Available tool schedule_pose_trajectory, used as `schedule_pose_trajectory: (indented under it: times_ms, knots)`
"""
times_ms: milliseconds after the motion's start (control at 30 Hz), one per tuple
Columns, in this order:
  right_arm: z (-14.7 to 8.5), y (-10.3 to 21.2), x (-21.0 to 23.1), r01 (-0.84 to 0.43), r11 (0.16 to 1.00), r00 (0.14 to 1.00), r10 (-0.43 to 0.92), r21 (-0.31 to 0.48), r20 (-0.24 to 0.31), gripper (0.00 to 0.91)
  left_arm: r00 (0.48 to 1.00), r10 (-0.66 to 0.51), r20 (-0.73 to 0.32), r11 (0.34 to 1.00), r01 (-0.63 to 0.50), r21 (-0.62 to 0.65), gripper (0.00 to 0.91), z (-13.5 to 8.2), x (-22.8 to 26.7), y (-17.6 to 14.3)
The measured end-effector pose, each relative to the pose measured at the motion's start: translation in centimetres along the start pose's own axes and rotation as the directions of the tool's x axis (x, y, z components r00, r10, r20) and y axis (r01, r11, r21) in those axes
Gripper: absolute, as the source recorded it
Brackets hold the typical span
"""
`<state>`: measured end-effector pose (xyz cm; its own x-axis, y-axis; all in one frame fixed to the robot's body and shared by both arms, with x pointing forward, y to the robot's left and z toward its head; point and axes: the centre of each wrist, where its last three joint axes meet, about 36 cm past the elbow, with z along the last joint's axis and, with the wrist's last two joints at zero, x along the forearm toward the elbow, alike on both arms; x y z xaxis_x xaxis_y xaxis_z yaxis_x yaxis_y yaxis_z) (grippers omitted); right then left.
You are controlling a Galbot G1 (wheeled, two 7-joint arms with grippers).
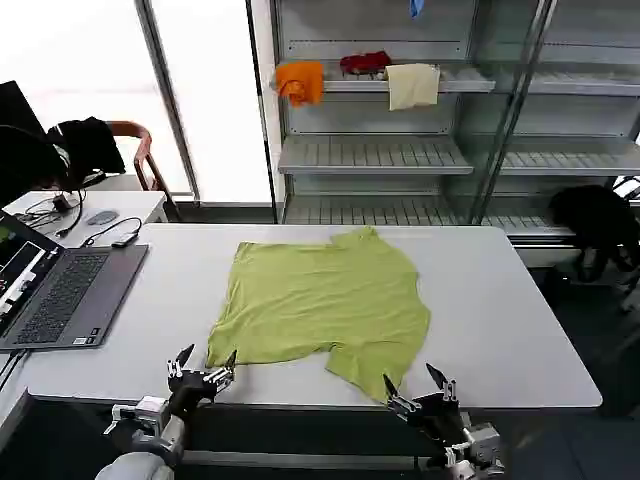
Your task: Fold and organize the clothes.
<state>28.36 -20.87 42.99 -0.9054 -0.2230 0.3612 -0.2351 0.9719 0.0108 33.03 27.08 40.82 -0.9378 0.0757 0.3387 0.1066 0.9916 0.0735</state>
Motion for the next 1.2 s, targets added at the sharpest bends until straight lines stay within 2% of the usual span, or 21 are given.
schedule_pose_trajectory:
  times_ms: [233, 267, 300, 400, 433, 467, 500, 533, 567, 633, 700, 733, 1200]
  knots:
    - [0.9, 0.8, -1.0, 0.002, 1.000, 1.000, -0.002, -0.008, -0.011, 0.907, 1.000, -0.013, -0.018, 1.000, 0.013, -0.002, 0.907, 0.6, -0.2, 0.3]
    - [1.0, 0.9, -1.1, 0.001, 1.000, 1.000, -0.002, -0.010, -0.013, 0.877, 1.000, -0.014, -0.021, 1.000, 0.014, -0.002, 0.907, 0.7, -0.2, 0.3]
    - [1.1, 1.0, -1.2, 0.001, 1.000, 1.000, -0.001, -0.011, -0.015, 0.826, 1.000, -0.014, -0.023, 1.000, 0.014, -0.002, 0.907, 0.8, -0.2, 0.3]
    - [1.4, 1.4, -1.7, 0.000, 1.000, 1.000, 0.000, -0.012, -0.020, 0.544, 1.000, -0.016, -0.026, 1.000, 0.016, 0.000, 0.887, 0.9, -0.2, 0.3]
    - [1.5, 1.4, -1.8, 0.000, 1.000, 1.000, 0.000, -0.011, -0.021, 0.464, 1.000, -0.016, -0.027, 1.000, 0.016, 0.000, 0.836, 0.9, -0.2, 0.3]
    - [1.6, 1.5, -1.8, 0.000, 1.000, 1.000, -0.001, -0.011, -0.021, 0.302, 0.999, -0.016, -0.027, 1.000, 0.016, -0.001, 0.715, 1.0, -0.3, 0.3]
    - [1.6, 1.5, -1.9, 0.001, 1.000, 1.000, -0.001, -0.010, -0.020, 0.171, 0.999, -0.017, -0.028, 1.000, 0.017, -0.001, 0.645, 1.0, -0.3, 0.3]
    - [1.7, 1.5, -2.0, 0.001, 1.000, 1.000, -0.001, -0.010, -0.021, 0.091, 0.999, -0.017, -0.029, 1.000, 0.017, -0.001, 0.504, 1.0, -0.3, 0.3]
    - [1.7, 1.5, -2.0, 0.001, 1.000, 1.000, -0.001, -0.009, -0.021, 0.020, 0.999, -0.017, -0.030, 1.000, 0.017, -0.001, 0.282, 1.0, -0.3, 0.3]
    - [1.8, 1.5, -2.1, 0.002, 1.000, 1.000, -0.002, -0.009, -0.021, 0.000, 0.999, -0.016, -0.030, 1.000, 0.016, -0.001, 0.191, 1.1, -0.3, 0.2]
    - [1.9, 1.6, -2.1, 0.003, 1.000, 1.000, -0.003, -0.008, -0.020, 0.000, 0.999, -0.013, -0.031, 1.000, 0.013, -0.001, 0.050, 1.2, -0.3, 0.2]
    - [1.9, 1.6, -2.2, 0.003, 1.000, 1.000, -0.003, -0.008, -0.020, 0.000, 0.999, -0.012, -0.032, 1.000, 0.012, 0.000, 0.030, 1.2, -0.3, 0.1]
    - [1.7, 1.8, -2.0, -0.003, 1.000, 1.000, 0.003, -0.013, 0.012, 0.000, 1.000, 0.022, -0.016, 1.000, -0.022, 0.003, 0.000, 0.7, 0.1, -0.6]
